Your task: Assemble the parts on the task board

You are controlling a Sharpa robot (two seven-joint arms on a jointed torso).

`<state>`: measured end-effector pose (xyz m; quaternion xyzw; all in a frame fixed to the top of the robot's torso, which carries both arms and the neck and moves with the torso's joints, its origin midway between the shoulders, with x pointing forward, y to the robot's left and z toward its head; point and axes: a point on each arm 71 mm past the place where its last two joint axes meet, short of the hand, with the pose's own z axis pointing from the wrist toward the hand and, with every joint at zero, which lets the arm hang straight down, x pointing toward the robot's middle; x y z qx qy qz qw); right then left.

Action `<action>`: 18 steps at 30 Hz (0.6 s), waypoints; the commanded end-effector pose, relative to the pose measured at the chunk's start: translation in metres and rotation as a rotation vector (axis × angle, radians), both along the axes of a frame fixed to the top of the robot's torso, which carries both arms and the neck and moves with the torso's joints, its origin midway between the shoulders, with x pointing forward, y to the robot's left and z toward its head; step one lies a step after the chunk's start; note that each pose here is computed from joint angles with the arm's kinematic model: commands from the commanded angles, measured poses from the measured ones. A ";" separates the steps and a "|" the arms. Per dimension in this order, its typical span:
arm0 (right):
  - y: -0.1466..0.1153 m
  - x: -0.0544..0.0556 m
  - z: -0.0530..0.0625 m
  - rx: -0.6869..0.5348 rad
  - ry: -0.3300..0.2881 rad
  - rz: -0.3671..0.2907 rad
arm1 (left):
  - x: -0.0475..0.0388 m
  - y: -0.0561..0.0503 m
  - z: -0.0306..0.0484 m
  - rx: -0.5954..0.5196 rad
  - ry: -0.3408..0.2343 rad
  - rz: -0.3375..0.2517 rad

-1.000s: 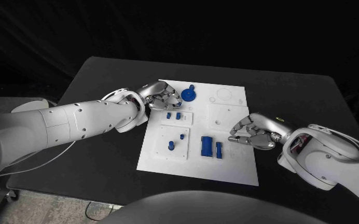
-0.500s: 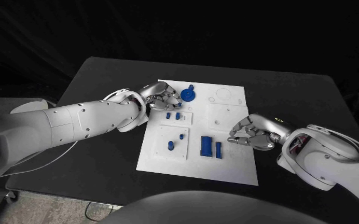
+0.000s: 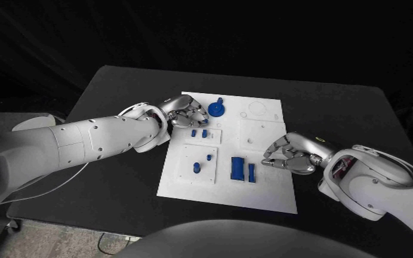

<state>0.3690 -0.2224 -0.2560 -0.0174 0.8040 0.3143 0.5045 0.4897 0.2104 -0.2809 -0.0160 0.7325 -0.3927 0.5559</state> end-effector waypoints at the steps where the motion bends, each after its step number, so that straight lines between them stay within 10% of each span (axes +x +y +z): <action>1: 0.000 0.000 -0.001 -0.003 0.010 -0.001 | -0.0010 0.000 -0.0007 -0.003 0.014 -0.005; 18: 0.000 -0.001 -0.003 -0.007 0.022 0.000 | -0.0005 0.006 -0.0018 0.009 0.023 0.013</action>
